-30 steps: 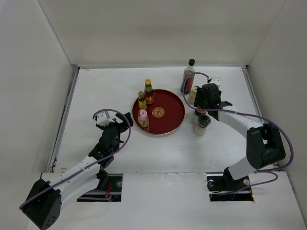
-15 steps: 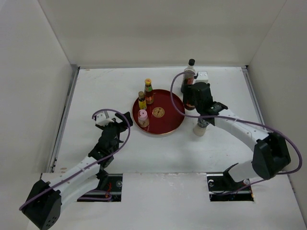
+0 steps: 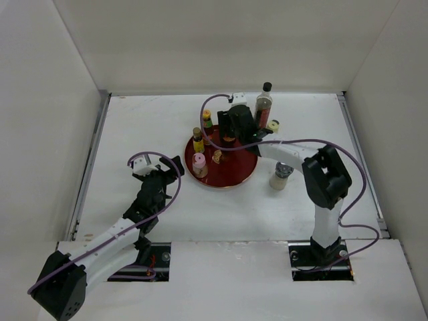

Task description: Organize the condiment bottles

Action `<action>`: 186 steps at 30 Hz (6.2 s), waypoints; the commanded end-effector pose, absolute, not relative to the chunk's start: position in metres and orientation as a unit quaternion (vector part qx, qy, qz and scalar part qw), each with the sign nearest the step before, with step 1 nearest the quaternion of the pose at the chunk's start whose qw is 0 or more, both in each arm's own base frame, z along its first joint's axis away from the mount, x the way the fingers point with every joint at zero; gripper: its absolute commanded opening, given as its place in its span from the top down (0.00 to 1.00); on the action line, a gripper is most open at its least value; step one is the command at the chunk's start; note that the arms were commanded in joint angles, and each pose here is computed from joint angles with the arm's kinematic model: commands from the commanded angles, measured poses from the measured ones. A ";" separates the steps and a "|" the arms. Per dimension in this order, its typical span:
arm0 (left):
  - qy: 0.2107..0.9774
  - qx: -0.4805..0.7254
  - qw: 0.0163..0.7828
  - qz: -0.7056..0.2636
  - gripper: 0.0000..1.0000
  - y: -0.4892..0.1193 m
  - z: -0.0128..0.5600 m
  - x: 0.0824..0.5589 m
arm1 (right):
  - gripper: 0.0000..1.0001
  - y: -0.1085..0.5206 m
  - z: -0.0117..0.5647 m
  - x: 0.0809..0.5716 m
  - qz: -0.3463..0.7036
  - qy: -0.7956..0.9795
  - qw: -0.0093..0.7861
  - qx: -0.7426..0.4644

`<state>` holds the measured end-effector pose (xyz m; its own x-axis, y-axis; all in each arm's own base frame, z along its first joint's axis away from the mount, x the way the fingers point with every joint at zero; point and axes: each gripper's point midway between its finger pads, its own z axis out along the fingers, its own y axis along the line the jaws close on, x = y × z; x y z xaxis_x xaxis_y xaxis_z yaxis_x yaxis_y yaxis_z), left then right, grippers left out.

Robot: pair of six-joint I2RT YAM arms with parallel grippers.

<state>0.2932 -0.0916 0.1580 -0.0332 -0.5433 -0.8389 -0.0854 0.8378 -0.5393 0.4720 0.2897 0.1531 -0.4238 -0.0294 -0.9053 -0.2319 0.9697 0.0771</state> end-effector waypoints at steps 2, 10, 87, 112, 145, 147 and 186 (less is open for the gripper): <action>0.683 -0.233 0.666 -0.189 0.13 -0.092 0.166 0.296 | 0.37 0.314 0.237 0.507 0.150 0.763 0.627 -0.050; 0.684 -0.233 0.665 -0.188 0.13 -0.091 0.166 0.296 | 0.18 0.315 0.208 0.508 0.145 0.779 0.608 -0.046; 0.687 -0.231 0.659 -0.203 0.13 -0.094 0.161 0.299 | 0.44 0.368 0.168 0.403 0.186 0.798 0.565 -0.097; 0.685 -0.229 0.658 -0.210 0.13 -0.095 0.164 0.298 | 0.06 0.254 0.240 0.363 0.175 0.778 0.603 -0.001; 0.689 -0.230 0.653 -0.213 0.13 -0.097 0.160 0.299 | 0.30 0.104 0.148 0.314 -0.030 0.841 0.529 0.106; 0.692 -0.231 0.651 -0.211 0.13 -0.096 0.158 0.300 | 0.33 0.098 0.168 0.316 -0.036 0.826 0.551 0.116; 0.697 -0.230 0.647 -0.206 0.13 -0.096 0.153 0.302 | 0.00 0.269 0.227 0.396 0.112 0.780 0.616 0.006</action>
